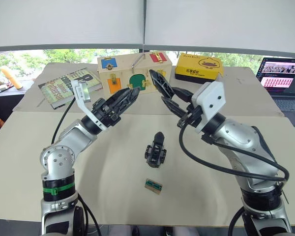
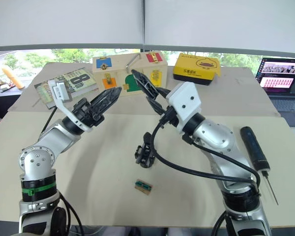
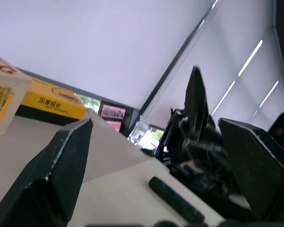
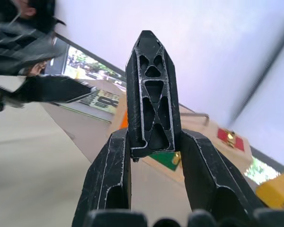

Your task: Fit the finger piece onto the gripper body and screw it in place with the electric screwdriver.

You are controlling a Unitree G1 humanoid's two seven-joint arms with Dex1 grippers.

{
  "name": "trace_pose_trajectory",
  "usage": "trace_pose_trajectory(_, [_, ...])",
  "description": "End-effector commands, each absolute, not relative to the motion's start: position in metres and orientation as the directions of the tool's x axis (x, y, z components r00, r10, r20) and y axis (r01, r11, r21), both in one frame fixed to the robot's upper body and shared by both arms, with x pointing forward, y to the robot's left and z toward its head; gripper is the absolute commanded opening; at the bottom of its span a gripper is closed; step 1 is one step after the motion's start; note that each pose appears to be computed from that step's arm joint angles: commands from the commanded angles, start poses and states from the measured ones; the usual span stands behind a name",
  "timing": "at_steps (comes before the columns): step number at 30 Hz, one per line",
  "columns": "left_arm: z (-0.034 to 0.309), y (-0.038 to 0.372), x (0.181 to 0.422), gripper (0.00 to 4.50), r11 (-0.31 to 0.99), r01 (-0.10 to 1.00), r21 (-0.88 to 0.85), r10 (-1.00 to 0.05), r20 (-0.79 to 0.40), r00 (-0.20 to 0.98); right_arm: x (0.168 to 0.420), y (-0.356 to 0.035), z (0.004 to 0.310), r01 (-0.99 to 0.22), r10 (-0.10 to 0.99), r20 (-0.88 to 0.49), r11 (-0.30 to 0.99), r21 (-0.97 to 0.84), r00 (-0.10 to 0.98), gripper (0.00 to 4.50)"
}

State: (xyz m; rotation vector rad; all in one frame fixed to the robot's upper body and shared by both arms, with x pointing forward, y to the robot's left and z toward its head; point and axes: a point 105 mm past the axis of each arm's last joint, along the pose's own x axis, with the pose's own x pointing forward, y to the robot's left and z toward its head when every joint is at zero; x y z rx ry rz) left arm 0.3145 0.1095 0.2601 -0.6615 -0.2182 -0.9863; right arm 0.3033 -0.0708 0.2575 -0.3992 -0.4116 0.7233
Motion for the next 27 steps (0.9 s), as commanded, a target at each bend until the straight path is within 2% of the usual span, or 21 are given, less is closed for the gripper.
trace_pose_trajectory(1, [0.277, 0.099, 0.31, 4.5, 0.34, 0.843, -0.417, -0.67, 0.521, 0.528, 0.3, -0.06, 0.269, -0.535, 0.736, 0.27, 0.65, -0.539, 0.621, 1.09])
trace_pose_trajectory(15, [0.276, 0.084, 0.312, 4.5, 0.261, 0.834, -0.486, -0.65, 0.551, 0.524, 0.301, -0.05, 0.261, -0.542, 0.759, 0.249, 0.617, -0.571, 0.601, 1.09])
trace_pose_trajectory(18, [0.274, 0.081, 0.312, 3.68, 0.252, 0.832, -0.494, -0.649, 0.551, 0.524, 0.301, -0.049, 0.26, -0.544, 0.762, 0.246, 0.612, -0.574, 0.599, 1.09])
trace_pose_trajectory(21, [0.274, 0.081, 0.314, 2.37, 0.254, 0.826, -0.502, -0.638, 0.555, 0.534, 0.3, -0.049, 0.259, -0.546, 0.764, 0.244, 0.611, -0.574, 0.597, 1.09])
trace_pose_trajectory(22, [0.274, 0.081, 0.315, 1.75, 0.256, 0.826, -0.503, -0.631, 0.56, 0.537, 0.3, -0.049, 0.259, -0.546, 0.764, 0.244, 0.611, -0.573, 0.598, 1.09])
trace_pose_trajectory(23, [0.274, 0.082, 0.315, 1.44, 0.257, 0.824, -0.505, -0.627, 0.561, 0.54, 0.3, -0.049, 0.259, -0.547, 0.763, 0.243, 0.611, -0.573, 0.599, 1.09])
trace_pose_trajectory(26, [0.276, 0.085, 0.315, 0.04, 0.263, 0.824, -0.501, -0.606, 0.579, 0.545, 0.299, -0.05, 0.257, -0.55, 0.762, 0.237, 0.611, -0.569, 0.602, 1.09])
trace_pose_trajectory(27, [0.278, 0.087, 0.315, 0.0, 0.263, 0.826, -0.499, -0.593, 0.592, 0.547, 0.299, -0.049, 0.255, -0.561, 0.767, 0.228, 0.607, -0.563, 0.6, 1.09])
